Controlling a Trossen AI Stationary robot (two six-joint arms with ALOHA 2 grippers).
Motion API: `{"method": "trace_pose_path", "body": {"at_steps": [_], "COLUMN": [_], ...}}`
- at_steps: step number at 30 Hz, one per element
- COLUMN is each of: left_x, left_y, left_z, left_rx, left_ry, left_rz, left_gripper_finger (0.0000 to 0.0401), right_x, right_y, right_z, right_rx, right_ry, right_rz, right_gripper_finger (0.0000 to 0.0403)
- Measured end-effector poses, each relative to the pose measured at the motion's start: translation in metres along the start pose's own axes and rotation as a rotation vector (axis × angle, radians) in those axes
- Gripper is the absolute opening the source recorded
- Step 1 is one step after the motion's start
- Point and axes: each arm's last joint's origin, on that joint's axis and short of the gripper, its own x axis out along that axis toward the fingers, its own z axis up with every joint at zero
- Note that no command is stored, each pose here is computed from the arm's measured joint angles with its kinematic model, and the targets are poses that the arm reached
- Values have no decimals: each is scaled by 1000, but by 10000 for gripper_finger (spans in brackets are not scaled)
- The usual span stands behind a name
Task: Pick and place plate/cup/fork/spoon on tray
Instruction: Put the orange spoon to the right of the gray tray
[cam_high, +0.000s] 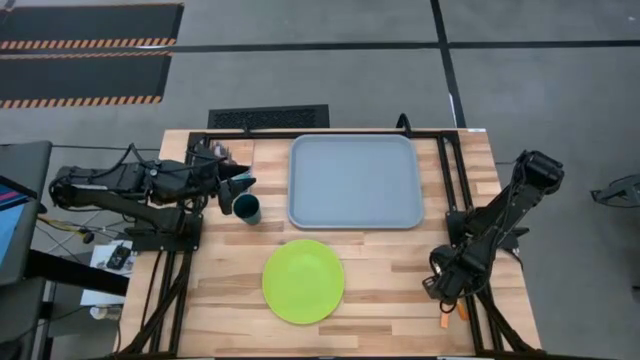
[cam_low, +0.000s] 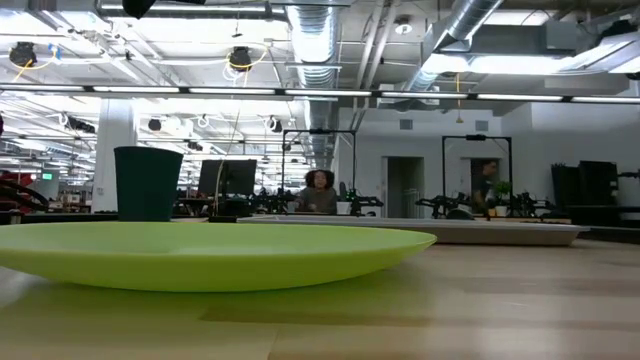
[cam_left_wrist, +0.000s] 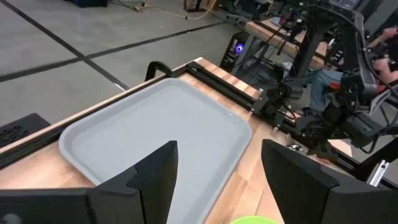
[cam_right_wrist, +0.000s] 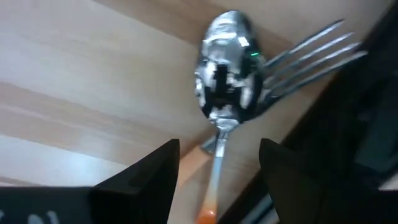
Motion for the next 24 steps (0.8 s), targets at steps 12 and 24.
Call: {"method": "trace_pose_path", "body": {"at_steps": [12,24], "left_x": [0,0], "left_y": [1,1], "left_z": [-1,-1], "left_rx": [17,18], "left_ry": [-3,-2], "left_rz": [23,25], "left_gripper_finger": [217,217], "right_x": [13,13], "right_y": [-3,-4], "right_z": [6,5], "right_rx": [32,115], "right_ry": [-9,-3], "right_rz": [13,6], "right_gripper_finger": [179,37]}}
